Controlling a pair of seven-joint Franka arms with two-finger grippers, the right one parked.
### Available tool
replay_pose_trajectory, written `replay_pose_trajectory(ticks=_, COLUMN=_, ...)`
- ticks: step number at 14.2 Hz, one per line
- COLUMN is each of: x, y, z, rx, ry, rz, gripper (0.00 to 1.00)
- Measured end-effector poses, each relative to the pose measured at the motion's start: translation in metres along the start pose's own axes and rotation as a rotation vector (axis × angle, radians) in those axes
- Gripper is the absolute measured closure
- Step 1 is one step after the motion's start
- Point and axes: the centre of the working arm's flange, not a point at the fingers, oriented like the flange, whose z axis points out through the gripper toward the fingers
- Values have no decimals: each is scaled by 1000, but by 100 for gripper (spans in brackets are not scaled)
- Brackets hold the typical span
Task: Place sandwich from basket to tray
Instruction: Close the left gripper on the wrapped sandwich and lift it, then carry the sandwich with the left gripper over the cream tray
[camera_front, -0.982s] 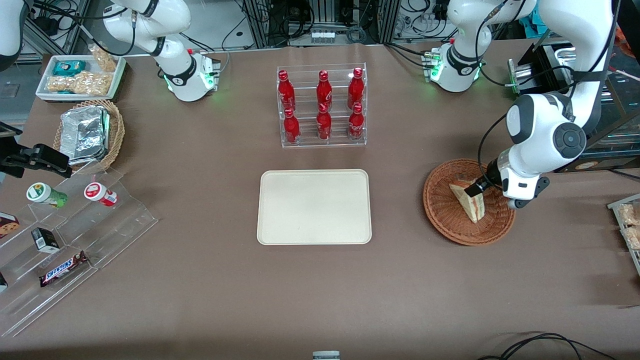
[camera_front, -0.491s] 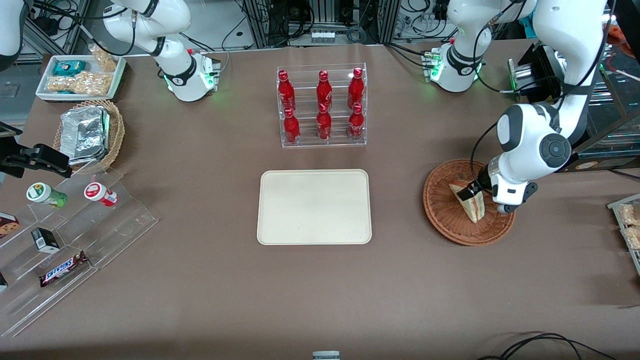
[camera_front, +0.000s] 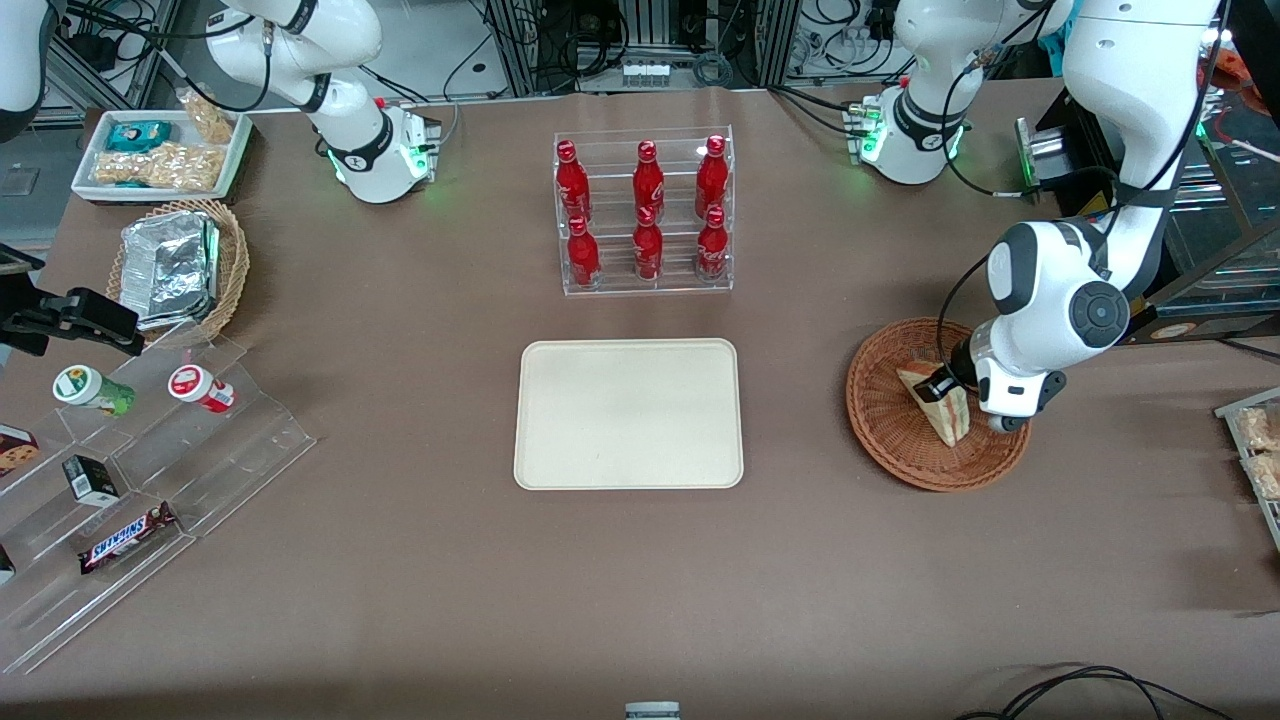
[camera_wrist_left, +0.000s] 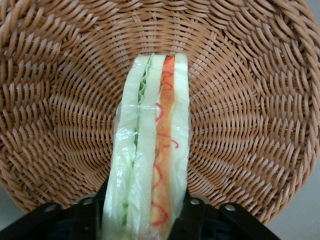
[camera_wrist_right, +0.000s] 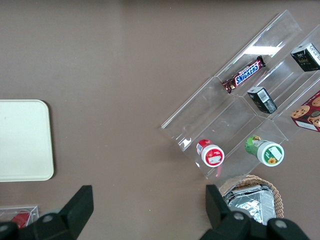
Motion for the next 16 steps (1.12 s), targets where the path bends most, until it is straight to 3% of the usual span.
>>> replay_pose_trajectory(ticks=1, x=1, y=1, z=-2, rx=-3, ry=3, rz=-7, gripper=59)
replay_pose_trajectory(ticks=3, x=5, y=7, z=-13, rx=-18, ry=19, rz=-8, gripper=67)
replay_pose_trajectory(ticks=5, x=1, y=20, z=-38, rx=-30, ry=37, rz=11, gripper=70)
replay_pose_trajectory(ticks=7, x=-26, y=49, z=-72, rx=-49, ry=77, rz=57, gripper=73)
replay_pose_trajectory(ticks=9, x=-77, y=92, z=-92, rx=-40, ry=89, rz=126, gripper=81)
replay_pose_trajectory(ticks=12, x=-182, y=175, z=-99, rx=39, ry=35, rz=326, gripper=83)
replay_pose_trajectory(ticks=13, x=-216, y=207, z=-94, rx=48, ry=29, rz=371, gripper=83)
replay_pose_trajectory(ticks=16, x=-290, y=283, z=-52, rx=80, ry=67, rz=448, gripper=85)
